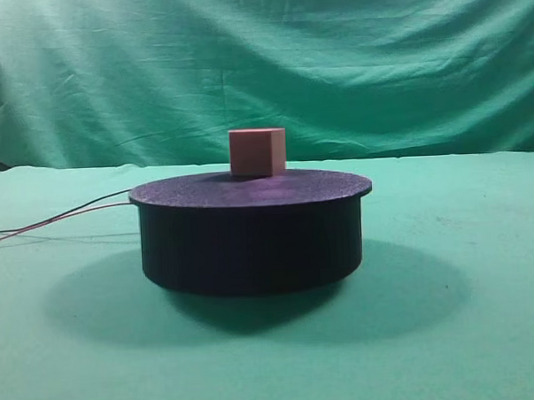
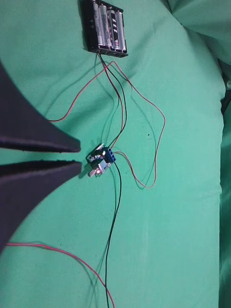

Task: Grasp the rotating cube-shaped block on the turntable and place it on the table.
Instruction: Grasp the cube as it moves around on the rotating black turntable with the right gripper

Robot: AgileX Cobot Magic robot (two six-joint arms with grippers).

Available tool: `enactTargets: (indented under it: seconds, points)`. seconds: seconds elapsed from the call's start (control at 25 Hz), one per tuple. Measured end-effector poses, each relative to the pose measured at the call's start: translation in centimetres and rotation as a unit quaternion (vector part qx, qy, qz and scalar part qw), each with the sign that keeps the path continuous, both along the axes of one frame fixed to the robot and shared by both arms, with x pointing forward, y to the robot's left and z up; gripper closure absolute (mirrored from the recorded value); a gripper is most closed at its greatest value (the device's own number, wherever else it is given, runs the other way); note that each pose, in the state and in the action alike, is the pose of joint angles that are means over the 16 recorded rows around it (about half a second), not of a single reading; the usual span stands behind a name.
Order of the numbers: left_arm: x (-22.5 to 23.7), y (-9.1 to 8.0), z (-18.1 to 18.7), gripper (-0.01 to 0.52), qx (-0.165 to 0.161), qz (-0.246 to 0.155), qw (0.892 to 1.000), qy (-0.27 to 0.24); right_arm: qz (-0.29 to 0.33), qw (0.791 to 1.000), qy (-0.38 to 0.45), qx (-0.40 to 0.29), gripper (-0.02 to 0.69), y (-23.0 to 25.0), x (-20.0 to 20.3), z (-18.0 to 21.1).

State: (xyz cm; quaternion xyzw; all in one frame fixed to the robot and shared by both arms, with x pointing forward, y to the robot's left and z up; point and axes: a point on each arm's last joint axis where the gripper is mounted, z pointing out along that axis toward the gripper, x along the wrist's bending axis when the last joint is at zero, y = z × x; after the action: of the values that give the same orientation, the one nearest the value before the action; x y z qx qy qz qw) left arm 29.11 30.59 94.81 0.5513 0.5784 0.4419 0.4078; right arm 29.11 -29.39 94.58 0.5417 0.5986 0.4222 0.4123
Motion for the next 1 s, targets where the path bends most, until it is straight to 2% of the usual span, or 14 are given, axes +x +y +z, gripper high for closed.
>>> enactTargets:
  seconds: [0.56,1.0]
  points:
    - [0.0,0.0,0.0,0.514,0.000,0.000,1.000,0.000,-0.001,1.000,-0.006,0.006,0.616,0.0,0.0,0.1]
    - [0.0,0.0,0.0,0.514,0.000,0.000,1.000,0.000,-0.013,0.991,-0.092,0.099,0.616,0.1,0.3,2.3]
